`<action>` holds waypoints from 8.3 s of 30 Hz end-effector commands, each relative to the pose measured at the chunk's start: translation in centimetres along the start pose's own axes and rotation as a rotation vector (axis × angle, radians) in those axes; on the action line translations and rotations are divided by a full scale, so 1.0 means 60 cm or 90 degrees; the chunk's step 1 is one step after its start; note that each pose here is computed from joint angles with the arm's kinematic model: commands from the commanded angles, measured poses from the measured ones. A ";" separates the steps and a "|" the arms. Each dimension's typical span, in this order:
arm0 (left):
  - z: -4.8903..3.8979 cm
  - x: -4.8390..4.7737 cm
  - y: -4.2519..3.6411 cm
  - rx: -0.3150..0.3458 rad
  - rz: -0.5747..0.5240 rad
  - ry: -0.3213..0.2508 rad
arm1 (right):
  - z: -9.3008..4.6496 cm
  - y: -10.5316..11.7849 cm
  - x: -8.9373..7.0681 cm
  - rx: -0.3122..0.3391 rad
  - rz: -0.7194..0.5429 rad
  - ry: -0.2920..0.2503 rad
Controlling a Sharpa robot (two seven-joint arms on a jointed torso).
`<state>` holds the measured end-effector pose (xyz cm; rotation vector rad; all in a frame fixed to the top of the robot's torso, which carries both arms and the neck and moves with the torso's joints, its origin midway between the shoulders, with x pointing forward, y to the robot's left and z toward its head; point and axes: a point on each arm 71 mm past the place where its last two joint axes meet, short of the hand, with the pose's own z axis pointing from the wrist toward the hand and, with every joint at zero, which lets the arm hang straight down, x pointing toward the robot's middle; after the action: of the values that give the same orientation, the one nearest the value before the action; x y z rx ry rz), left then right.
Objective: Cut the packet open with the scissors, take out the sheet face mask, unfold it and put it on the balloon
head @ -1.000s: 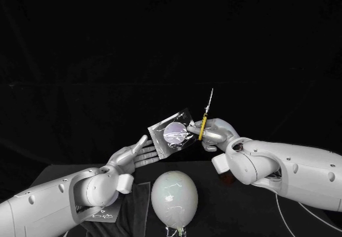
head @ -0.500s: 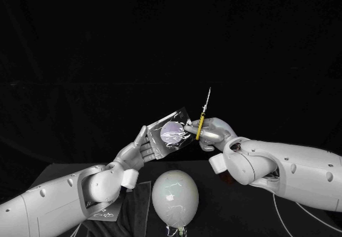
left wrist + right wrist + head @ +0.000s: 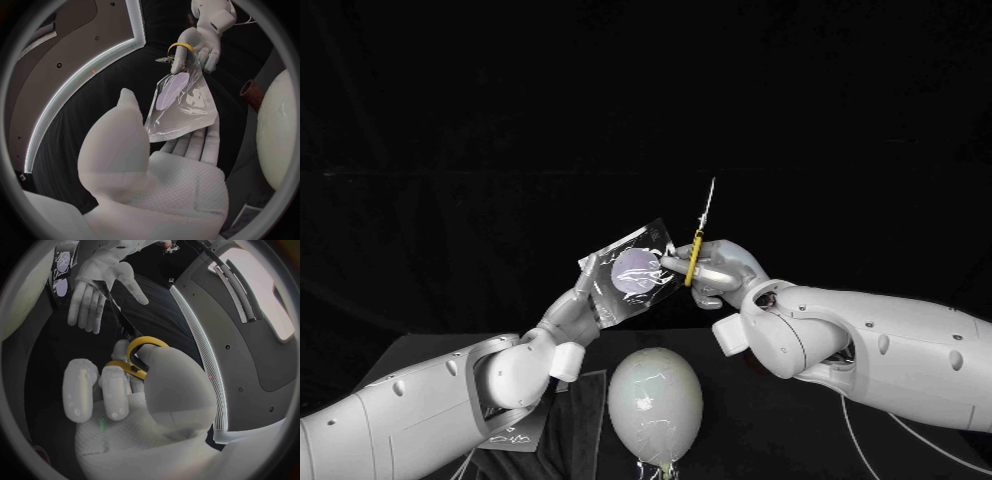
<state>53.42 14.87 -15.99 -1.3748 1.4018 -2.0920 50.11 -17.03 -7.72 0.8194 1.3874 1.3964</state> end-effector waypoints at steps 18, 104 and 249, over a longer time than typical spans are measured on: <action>0.012 0.021 0.006 -0.005 -0.027 0.056 | 0.007 -0.002 0.033 0.001 0.022 0.039; 0.073 0.062 -0.018 0.004 0.249 -0.065 | -0.213 -0.155 0.000 0.172 0.019 0.117; 0.095 0.174 0.049 -0.062 0.323 0.064 | -0.263 -0.189 0.016 0.200 -0.024 0.167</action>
<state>52.17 3.64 -12.31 -0.8463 1.6793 -1.7610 37.01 -22.82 -21.13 0.8524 1.8460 1.2857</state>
